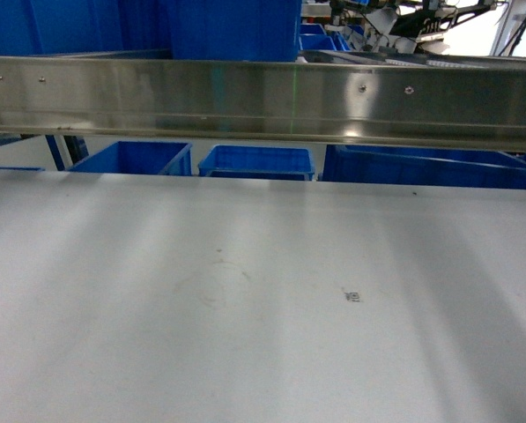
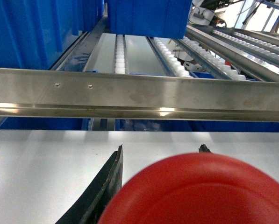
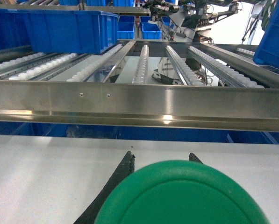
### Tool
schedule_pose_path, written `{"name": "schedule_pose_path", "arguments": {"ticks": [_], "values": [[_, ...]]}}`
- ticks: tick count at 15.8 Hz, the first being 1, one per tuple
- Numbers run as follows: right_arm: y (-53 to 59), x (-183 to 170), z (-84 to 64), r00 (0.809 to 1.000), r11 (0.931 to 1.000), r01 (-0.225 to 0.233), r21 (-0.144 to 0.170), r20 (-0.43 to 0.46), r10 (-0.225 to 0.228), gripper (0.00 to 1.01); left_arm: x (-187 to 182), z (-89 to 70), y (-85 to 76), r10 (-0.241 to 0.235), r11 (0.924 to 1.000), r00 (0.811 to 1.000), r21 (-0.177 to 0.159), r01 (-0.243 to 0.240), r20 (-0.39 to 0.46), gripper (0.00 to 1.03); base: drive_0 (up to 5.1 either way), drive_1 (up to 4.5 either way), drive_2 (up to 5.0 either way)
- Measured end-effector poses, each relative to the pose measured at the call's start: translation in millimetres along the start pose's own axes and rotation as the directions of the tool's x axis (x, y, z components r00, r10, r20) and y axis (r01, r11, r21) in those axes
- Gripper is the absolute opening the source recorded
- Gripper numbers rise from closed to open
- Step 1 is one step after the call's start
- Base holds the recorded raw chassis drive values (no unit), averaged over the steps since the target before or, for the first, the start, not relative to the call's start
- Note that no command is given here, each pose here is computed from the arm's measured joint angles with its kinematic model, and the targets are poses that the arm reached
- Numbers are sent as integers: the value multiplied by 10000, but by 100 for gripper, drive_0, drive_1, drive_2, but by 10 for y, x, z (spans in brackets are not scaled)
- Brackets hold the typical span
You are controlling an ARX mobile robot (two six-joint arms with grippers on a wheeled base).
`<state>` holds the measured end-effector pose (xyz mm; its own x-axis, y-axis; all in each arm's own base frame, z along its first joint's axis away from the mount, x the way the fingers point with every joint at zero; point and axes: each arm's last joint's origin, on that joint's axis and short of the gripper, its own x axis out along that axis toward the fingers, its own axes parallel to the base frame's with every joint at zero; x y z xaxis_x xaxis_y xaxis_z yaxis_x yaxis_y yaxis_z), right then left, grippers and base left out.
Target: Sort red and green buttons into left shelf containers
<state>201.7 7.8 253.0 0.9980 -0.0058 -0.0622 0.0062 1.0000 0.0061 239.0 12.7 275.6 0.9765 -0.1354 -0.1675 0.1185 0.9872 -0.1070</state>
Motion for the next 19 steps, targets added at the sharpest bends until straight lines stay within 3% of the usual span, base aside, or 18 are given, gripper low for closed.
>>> {"name": "schedule_pose_path", "arguments": {"ticks": [19], "values": [[1, 0, 0, 10000, 10000, -27, -1, -12, 27, 27, -1, 0, 6, 50, 10000, 10000, -2, -50, -3, 43, -489, 243, 243]]}}
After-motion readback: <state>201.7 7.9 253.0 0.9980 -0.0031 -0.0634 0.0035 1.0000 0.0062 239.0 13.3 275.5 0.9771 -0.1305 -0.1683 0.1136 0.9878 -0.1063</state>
